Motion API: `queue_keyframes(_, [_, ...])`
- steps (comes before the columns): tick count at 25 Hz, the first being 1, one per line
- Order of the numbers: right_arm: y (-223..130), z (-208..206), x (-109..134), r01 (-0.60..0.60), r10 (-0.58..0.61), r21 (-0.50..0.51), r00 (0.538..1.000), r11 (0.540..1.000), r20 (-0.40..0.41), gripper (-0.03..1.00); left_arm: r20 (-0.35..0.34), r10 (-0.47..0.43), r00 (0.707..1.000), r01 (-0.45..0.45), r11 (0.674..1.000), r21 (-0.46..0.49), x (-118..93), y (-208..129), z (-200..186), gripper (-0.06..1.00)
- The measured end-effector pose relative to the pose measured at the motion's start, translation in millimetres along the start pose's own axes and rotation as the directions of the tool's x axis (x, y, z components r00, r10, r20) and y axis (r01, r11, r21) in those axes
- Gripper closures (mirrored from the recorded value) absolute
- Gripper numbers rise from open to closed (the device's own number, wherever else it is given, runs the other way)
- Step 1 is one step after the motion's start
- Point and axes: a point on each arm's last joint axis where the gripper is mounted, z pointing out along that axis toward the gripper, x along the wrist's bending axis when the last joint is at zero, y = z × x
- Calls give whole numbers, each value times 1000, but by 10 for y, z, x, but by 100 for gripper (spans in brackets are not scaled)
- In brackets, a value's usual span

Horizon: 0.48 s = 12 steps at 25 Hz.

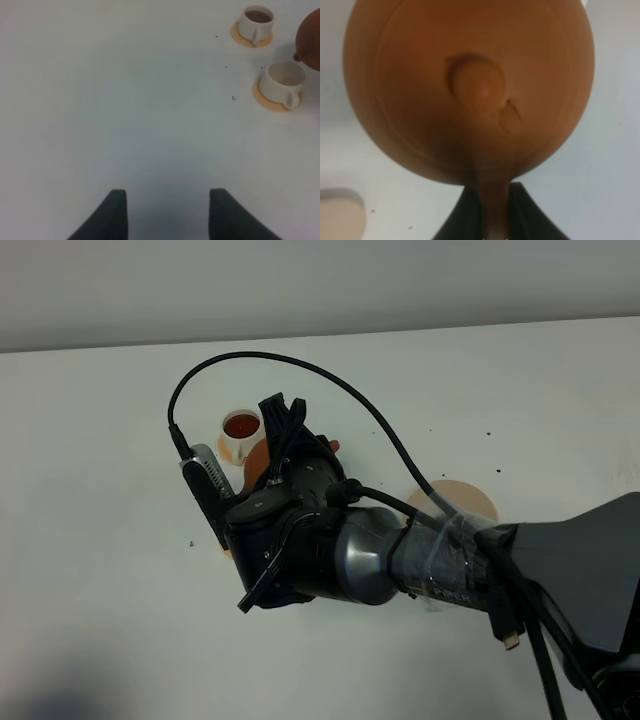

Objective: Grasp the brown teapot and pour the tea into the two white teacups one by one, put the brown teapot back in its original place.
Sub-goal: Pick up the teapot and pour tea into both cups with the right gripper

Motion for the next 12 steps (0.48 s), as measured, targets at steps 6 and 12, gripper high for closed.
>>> queue_keyframes(6, [-8, 0, -38, 44, -45, 10, 998, 999, 41, 86, 0, -1, 1000, 1, 1000, 0, 0, 0, 0, 55])
queue_keyframes(12, [-6, 7, -45, 65, -66, 17, 996, 998, 56, 86, 0, -1, 1000, 1, 1000, 0, 0, 0, 0, 55])
